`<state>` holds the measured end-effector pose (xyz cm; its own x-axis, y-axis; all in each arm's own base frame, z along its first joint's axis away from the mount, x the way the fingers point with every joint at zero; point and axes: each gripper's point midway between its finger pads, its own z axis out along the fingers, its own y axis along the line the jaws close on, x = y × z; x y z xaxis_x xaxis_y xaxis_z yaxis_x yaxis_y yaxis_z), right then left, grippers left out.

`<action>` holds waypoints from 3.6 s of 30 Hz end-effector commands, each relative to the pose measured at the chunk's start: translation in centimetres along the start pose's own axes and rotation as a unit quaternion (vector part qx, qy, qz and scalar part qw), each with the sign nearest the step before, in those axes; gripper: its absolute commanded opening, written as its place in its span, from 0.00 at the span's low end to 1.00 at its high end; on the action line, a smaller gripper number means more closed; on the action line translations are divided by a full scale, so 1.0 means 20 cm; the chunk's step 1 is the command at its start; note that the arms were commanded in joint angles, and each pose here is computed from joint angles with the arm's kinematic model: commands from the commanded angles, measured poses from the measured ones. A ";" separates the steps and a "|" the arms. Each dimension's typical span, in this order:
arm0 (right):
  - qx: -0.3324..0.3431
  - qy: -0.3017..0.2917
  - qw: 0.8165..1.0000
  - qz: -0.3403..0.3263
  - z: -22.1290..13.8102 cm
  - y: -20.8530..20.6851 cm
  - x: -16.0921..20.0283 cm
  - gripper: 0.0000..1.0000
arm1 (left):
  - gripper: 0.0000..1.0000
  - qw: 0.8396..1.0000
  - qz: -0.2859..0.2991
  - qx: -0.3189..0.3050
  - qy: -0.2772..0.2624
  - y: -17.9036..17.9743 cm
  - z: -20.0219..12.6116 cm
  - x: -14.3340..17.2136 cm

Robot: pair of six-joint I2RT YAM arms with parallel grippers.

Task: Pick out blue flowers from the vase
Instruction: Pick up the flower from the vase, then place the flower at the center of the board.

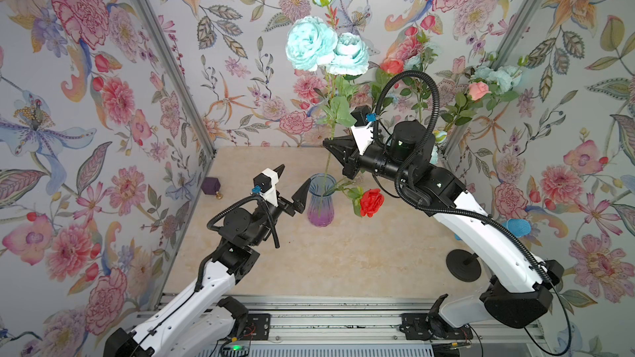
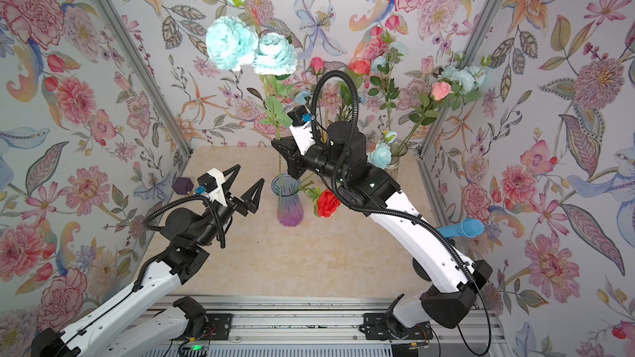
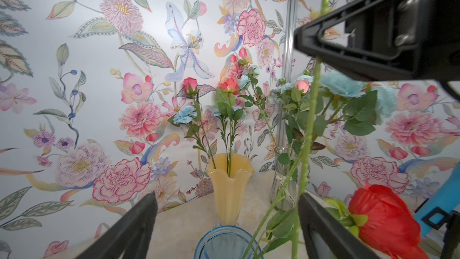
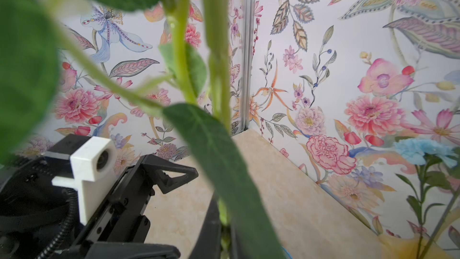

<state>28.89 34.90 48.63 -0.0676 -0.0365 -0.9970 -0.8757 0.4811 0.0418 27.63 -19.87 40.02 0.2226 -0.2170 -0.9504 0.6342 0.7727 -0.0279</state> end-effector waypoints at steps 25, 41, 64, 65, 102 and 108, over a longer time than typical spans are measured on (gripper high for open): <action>-0.241 0.077 0.965 0.062 0.03 0.18 0.29 0.00 | 0.57 0.964 -0.098 0.234 0.084 -0.38 0.11 0.00; -0.183 0.058 0.981 0.028 -0.03 0.14 0.23 0.00 | 0.71 0.961 -0.141 0.207 0.121 -0.35 0.16 0.03; -0.167 0.073 0.983 -0.001 0.03 0.24 0.23 0.00 | 0.37 0.965 -0.137 0.183 0.128 -0.30 0.11 -0.02; -0.160 0.073 0.984 -0.002 0.03 0.23 0.23 0.00 | 0.39 0.965 -0.137 0.183 0.129 -0.30 0.10 -0.02; -0.106 0.016 0.994 -0.002 0.05 0.15 0.16 0.79 | 0.00 0.969 -0.039 -0.036 0.239 0.11 0.13 0.10; -0.098 -0.051 0.994 0.028 -0.01 0.15 0.18 0.96 | 0.00 0.943 -0.002 -0.134 0.305 0.35 0.13 0.17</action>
<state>26.52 37.13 42.33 -0.1243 -0.0770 -0.9892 -0.9513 0.2928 0.0968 32.86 -19.76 39.66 -0.2216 0.0055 -0.9751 0.5394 0.8337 -0.1179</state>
